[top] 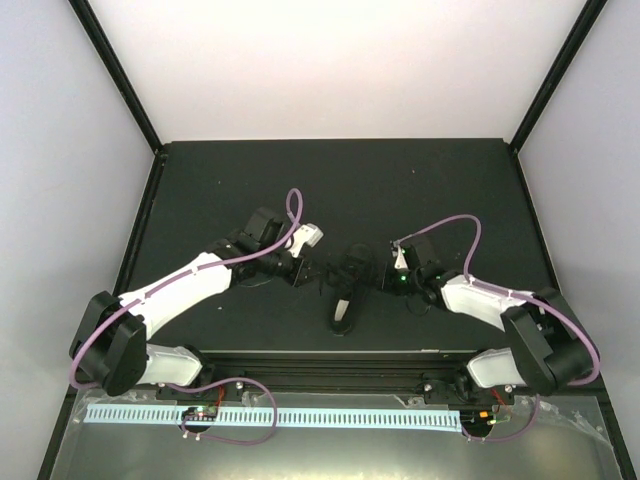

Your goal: Tie the shoes

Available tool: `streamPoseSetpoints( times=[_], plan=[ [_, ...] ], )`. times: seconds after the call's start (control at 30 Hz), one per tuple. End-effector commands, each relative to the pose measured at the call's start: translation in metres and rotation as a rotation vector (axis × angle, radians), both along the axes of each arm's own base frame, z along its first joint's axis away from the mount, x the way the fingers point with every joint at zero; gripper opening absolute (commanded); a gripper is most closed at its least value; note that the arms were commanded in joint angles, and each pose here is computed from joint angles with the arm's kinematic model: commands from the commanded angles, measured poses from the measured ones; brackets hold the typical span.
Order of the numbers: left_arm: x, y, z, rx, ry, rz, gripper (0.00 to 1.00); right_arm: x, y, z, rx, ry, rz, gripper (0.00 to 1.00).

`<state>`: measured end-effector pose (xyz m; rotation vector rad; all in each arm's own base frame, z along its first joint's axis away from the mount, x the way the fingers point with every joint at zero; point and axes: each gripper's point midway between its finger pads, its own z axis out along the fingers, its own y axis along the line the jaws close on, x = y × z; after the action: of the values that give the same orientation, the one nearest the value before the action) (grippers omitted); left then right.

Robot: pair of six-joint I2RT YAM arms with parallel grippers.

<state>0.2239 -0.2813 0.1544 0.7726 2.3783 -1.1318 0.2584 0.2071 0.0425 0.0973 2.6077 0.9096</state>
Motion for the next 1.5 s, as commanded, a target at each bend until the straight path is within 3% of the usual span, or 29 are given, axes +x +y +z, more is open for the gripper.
streamPoseSetpoints(
  times=[0.0, 0.23, 0.53, 0.77, 1.17, 1.47],
  plan=[
    [0.014, 0.015, 0.005, 0.002, -0.020, 0.078, 0.02, 0.008, -0.022, 0.012, -0.111, -0.044, -0.083, 0.02],
    [0.022, 0.035, -0.011, 0.025, 0.014, 0.139, 0.02, 0.006, -0.061, 0.022, -0.223, -0.072, -0.176, 0.02],
    [0.056, 0.116, -0.039, 0.084, 0.063, 0.455, 0.02, 0.012, -0.146, 0.032, -0.243, -0.085, -0.430, 0.02],
    [0.063, 0.146, -0.057, 0.064, 0.109, 0.593, 0.02, 0.004, -0.212, 0.051, -0.282, -0.129, -0.651, 0.02],
    [0.057, 0.180, -0.081, 0.065, 0.156, 0.775, 0.02, -0.029, -0.261, 0.026, -0.327, -0.040, -0.902, 0.02],
    [0.046, 0.190, -0.106, 0.108, 0.228, 0.811, 0.02, -0.037, -0.260, 0.000, -0.253, 0.038, -0.926, 0.02]
  ],
)
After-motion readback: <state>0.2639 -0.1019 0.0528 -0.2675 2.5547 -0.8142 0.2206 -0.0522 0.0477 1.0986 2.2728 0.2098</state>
